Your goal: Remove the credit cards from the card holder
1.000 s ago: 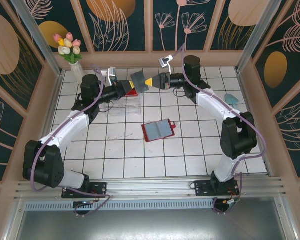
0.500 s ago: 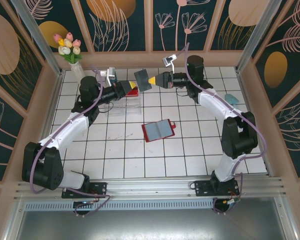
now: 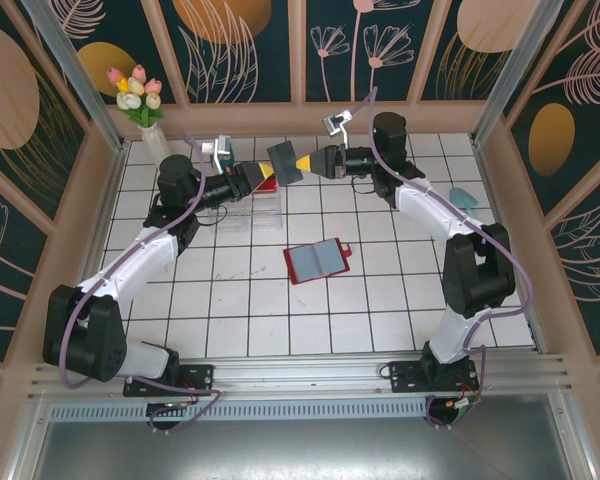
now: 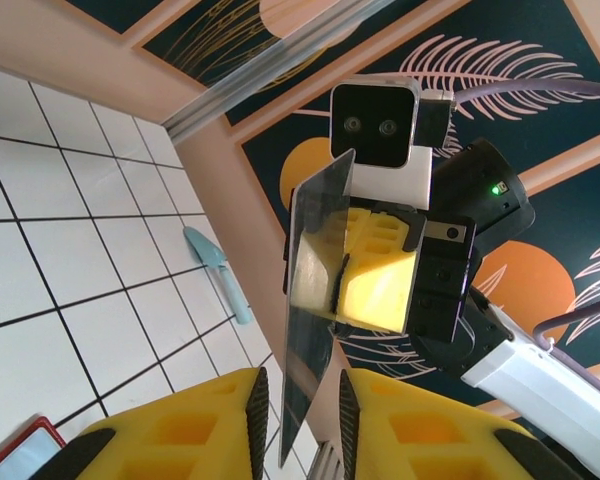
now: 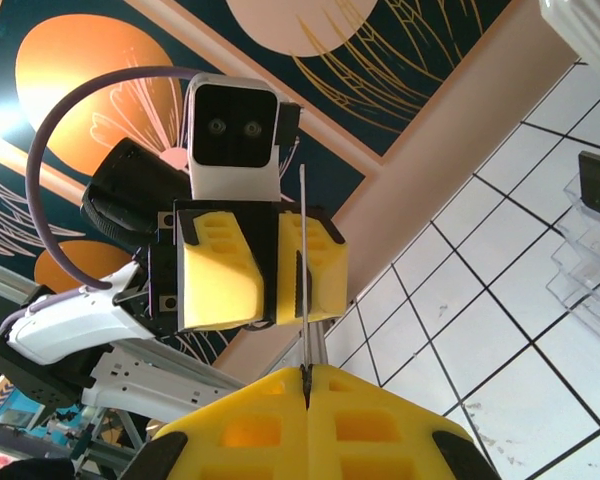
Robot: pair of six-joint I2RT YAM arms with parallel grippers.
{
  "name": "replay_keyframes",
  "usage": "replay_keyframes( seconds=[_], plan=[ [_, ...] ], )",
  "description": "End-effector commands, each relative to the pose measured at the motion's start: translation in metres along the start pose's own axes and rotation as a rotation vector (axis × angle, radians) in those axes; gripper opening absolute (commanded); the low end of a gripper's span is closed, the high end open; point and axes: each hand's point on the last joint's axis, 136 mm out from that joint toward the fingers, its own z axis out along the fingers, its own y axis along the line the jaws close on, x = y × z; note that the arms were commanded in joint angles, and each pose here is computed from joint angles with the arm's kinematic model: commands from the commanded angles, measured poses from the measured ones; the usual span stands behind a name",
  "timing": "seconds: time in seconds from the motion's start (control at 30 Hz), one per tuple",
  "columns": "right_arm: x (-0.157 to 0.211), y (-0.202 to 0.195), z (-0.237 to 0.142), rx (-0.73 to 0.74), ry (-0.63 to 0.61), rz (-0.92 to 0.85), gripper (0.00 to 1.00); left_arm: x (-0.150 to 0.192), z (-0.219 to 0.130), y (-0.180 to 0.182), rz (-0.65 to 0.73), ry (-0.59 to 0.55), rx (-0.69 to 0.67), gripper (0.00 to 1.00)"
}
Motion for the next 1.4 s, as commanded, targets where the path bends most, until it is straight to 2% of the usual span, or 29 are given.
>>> replay_keyframes(
  seconds=[0.0, 0.4, 0.73, 0.8, 0.9, 1.0, 1.1, 1.17, 1.3, 1.33, 1.37],
  plan=[
    [-0.001, 0.025, 0.002, -0.056, 0.023, -0.068, 0.0, 0.003, 0.002, -0.005, 0.023, 0.016, 0.034, 0.29],
    [0.004, 0.024, 0.008, -0.081, 0.056, -0.054, 0.0, 0.005, 0.002, -0.012, 0.04, 0.026, 0.06, 0.29],
    [0.003, 0.021, 0.009, -0.08, 0.053, -0.049, 0.0, 0.015, 0.004, -0.016, 0.042, 0.073, 0.093, 0.22],
    [0.003, 0.02, 0.009, -0.08, 0.053, -0.051, 0.0, 0.016, 0.003, -0.016, 0.042, 0.074, 0.093, 0.17],
    [0.003, 0.019, 0.01, -0.079, 0.055, -0.046, 0.0, 0.017, 0.002, -0.017, 0.042, 0.072, 0.094, 0.02],
    [0.002, 0.014, 0.008, -0.054, 0.041, -0.046, 0.14, 0.013, 0.002, -0.019, 0.042, 0.06, 0.092, 0.0],
    [0.001, 0.004, 0.001, -0.006, 0.017, -0.028, 0.35, 0.009, 0.002, -0.017, 0.029, 0.037, 0.076, 0.0],
    [-0.001, -0.005, -0.012, 0.045, -0.021, -0.018, 0.4, 0.003, 0.001, -0.011, 0.007, 0.004, 0.039, 0.0],
    [-0.003, -0.021, -0.038, 0.175, -0.111, -0.012, 0.44, -0.012, -0.006, 0.008, -0.047, -0.082, -0.056, 0.0],
    [-0.003, -0.024, -0.045, 0.211, -0.131, -0.015, 0.47, -0.018, -0.01, 0.018, -0.076, -0.119, -0.093, 0.0],
    [-0.003, -0.026, -0.05, 0.239, -0.145, -0.019, 0.61, -0.024, -0.014, 0.027, -0.104, -0.152, -0.129, 0.0]
  ],
)
